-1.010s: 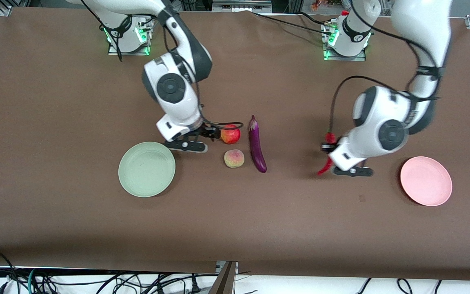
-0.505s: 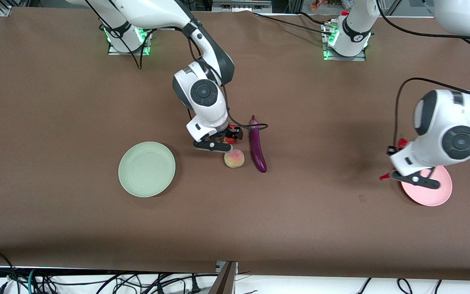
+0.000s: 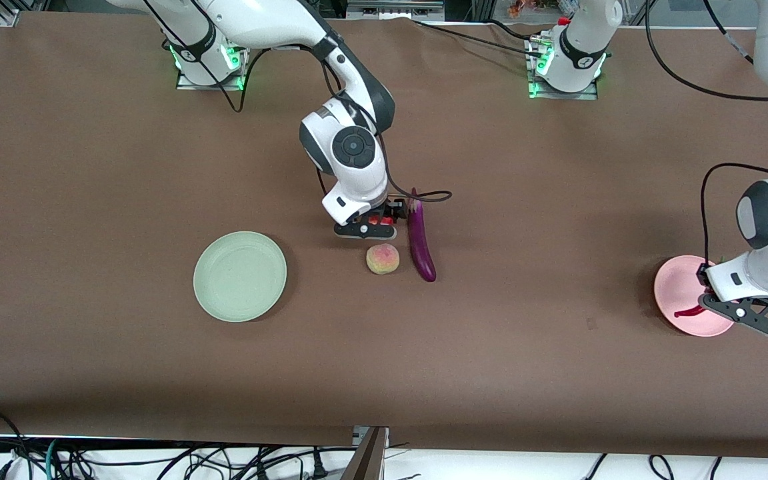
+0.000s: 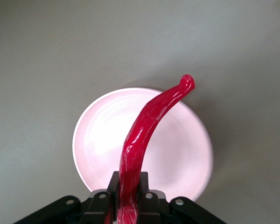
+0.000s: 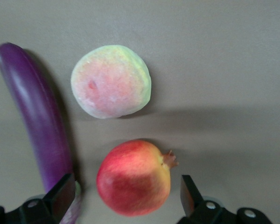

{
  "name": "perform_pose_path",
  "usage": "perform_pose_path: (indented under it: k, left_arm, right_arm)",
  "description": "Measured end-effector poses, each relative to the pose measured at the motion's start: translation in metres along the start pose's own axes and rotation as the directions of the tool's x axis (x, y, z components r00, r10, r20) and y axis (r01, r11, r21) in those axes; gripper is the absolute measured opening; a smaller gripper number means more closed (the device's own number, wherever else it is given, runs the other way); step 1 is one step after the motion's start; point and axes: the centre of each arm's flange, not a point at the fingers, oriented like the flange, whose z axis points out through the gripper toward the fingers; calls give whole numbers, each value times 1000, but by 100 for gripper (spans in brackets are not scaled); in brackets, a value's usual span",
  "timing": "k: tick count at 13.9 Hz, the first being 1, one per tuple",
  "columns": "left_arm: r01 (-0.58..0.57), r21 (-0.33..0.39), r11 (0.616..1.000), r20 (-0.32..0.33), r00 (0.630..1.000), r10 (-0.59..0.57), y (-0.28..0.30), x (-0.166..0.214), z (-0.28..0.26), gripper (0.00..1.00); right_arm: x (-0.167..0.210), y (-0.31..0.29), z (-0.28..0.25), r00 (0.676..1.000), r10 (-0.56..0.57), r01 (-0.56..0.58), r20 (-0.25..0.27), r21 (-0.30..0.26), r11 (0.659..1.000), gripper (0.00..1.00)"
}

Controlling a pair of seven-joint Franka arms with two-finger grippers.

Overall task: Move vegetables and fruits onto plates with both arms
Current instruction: 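Carry the chili to the pink plate with the left gripper and release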

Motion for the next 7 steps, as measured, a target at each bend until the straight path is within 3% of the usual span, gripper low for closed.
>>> perform_pose_path:
  k: [3, 7]
  left_arm:
    - [-6, -8, 1000, -6, 1000, 6, -18, -16, 33, 18]
    - [-8, -14, 1000, -4, 1000, 8, -18, -17, 38, 19]
  right_arm:
    - [-1, 4, 13, 1000, -9, 9, 1, -5, 1000, 100]
    - [-2, 5, 18, 1000, -9, 9, 3, -9, 1000, 100]
